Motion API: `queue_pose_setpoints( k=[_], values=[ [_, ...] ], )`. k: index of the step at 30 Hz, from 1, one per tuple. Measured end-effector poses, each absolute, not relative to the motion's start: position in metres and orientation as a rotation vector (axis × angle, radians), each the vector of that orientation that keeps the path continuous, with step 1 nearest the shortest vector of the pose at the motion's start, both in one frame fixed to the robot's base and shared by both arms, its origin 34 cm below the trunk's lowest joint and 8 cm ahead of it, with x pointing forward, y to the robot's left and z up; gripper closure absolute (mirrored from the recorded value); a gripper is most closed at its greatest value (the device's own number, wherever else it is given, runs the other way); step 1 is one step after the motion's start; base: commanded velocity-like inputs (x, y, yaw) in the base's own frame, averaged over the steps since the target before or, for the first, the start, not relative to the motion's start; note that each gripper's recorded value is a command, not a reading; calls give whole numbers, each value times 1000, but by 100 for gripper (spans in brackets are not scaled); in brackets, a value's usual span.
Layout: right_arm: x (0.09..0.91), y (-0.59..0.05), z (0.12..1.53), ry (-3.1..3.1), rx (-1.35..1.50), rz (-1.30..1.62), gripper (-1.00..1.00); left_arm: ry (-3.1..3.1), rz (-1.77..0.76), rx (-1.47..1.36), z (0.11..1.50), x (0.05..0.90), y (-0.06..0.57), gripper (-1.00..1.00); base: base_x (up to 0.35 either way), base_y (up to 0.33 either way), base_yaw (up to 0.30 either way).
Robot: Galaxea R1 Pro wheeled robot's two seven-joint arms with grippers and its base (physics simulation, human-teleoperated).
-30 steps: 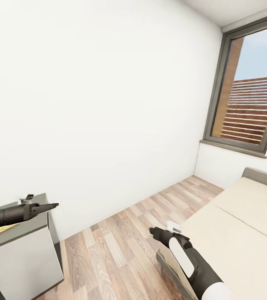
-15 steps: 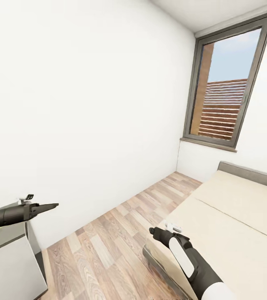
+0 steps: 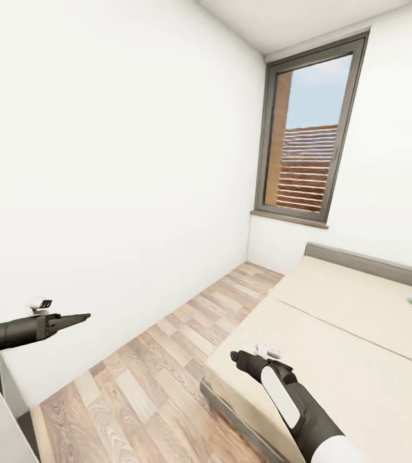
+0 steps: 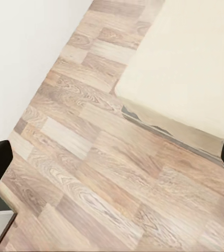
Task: Put all the toys in the child's room - the three board games (two on the bed and one on the table), the two jigsaw puzzles on the table, and the tennis ball on the table - inside the toy box on the table in the child's room.
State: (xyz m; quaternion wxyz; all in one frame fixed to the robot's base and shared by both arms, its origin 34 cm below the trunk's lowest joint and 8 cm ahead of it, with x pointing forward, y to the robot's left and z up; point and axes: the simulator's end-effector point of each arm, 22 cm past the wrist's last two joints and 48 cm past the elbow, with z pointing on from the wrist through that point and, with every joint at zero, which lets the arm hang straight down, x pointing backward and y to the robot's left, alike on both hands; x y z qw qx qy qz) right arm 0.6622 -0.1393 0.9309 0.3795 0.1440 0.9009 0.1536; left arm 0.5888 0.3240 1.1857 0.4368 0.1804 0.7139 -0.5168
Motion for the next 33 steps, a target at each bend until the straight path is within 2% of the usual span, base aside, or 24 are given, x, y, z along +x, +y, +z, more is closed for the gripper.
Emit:
queue_pose_setpoints(
  k=[28,33],
  values=[
    [663,-147,930,2301,375,383,-100,1776,-1286,448,1186,589,324,-100,0,0,-288],
    [663,-148,930,2299,374,380,-100,1775,-1285,447,1186,589,324,-100,0,0,-175]
  ],
)
